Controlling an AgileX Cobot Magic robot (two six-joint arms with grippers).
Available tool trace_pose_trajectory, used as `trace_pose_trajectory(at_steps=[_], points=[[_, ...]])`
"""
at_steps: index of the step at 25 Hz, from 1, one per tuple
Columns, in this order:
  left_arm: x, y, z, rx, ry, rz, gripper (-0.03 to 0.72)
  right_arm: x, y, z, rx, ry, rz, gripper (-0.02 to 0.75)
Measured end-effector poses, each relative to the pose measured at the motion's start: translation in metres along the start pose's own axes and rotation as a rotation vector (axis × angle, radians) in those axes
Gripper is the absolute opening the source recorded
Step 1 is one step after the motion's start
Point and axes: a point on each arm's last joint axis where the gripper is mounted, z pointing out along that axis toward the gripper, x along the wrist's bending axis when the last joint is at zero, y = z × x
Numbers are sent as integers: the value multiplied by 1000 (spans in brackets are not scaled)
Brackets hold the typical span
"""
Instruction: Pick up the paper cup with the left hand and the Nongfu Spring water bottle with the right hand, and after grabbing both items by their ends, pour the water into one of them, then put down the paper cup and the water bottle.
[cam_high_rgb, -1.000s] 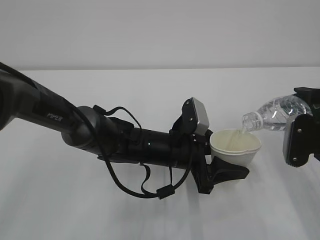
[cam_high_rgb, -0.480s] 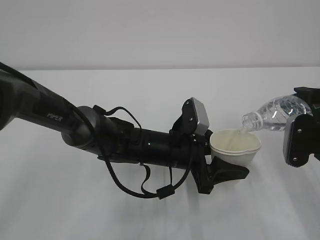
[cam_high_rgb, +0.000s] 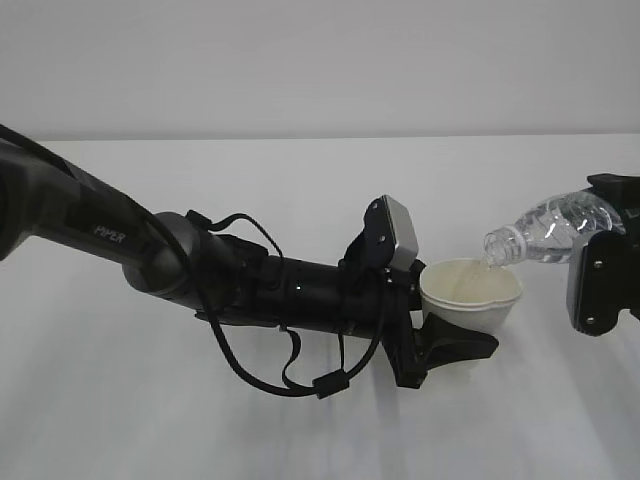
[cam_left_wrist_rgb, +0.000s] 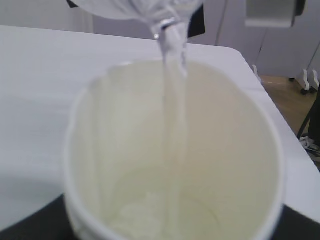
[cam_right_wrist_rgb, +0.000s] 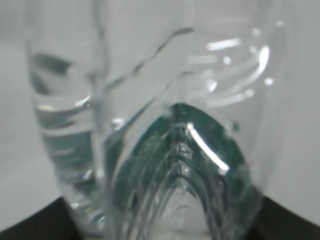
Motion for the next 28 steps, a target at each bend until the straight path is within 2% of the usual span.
trace_pose_trajectory(at_steps=[28], points=[[0,0,0,1,-1,-1,433,0,0,0,0,0,-6,377]])
